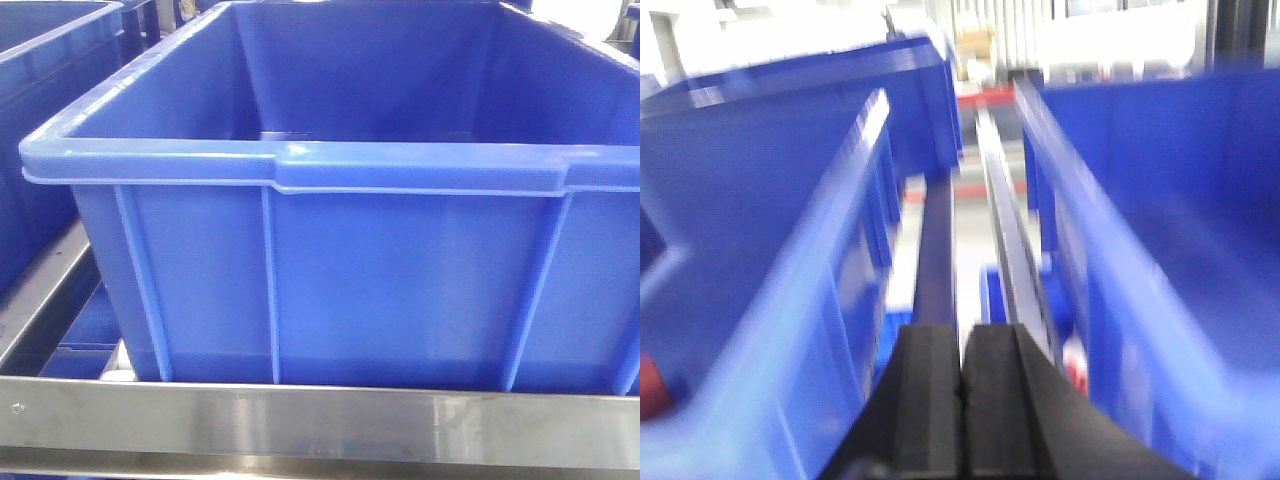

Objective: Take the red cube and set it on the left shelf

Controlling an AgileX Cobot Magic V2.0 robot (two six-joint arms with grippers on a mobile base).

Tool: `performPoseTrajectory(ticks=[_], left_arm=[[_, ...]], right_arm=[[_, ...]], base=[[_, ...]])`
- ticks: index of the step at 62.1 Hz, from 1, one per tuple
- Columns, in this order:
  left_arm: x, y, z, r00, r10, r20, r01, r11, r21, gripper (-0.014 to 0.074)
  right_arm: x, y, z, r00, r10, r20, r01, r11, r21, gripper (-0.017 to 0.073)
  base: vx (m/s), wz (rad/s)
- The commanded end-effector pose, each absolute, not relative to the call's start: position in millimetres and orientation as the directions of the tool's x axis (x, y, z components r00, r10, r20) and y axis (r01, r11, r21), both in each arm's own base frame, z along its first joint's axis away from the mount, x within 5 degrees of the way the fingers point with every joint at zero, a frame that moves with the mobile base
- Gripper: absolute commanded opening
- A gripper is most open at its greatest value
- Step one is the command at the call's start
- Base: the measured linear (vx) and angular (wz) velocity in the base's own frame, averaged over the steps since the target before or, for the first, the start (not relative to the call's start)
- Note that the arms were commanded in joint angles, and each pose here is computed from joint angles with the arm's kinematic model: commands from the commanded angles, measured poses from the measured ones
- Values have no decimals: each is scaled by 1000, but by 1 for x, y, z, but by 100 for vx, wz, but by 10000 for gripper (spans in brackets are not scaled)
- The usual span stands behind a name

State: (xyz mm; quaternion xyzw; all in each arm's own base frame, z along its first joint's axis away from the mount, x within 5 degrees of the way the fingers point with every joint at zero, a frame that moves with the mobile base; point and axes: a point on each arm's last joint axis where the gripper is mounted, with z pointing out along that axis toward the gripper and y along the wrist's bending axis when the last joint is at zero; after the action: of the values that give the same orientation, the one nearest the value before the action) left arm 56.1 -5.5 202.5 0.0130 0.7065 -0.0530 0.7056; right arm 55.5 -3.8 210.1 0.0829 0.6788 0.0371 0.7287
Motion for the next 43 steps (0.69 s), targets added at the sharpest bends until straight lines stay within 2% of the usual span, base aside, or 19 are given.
performPoseTrajectory(ticks=[1,36,43], left_arm=[[56,-5,203,72,-73,-995,94,993,-66,102],[56,-5,203,72,-73,-995,94,993,-66,102],[56,-5,203,72,-73,-995,94,993,-66,102]], right_arm=[[53,-5,220,204,163,-965,50,983,177,54],[52,-5,222,216,158,-964,50,984,172,54],[52,-4,222,216,81,-973,60,994,96,54]], base=[[0,0],[0,0],[0,0]])
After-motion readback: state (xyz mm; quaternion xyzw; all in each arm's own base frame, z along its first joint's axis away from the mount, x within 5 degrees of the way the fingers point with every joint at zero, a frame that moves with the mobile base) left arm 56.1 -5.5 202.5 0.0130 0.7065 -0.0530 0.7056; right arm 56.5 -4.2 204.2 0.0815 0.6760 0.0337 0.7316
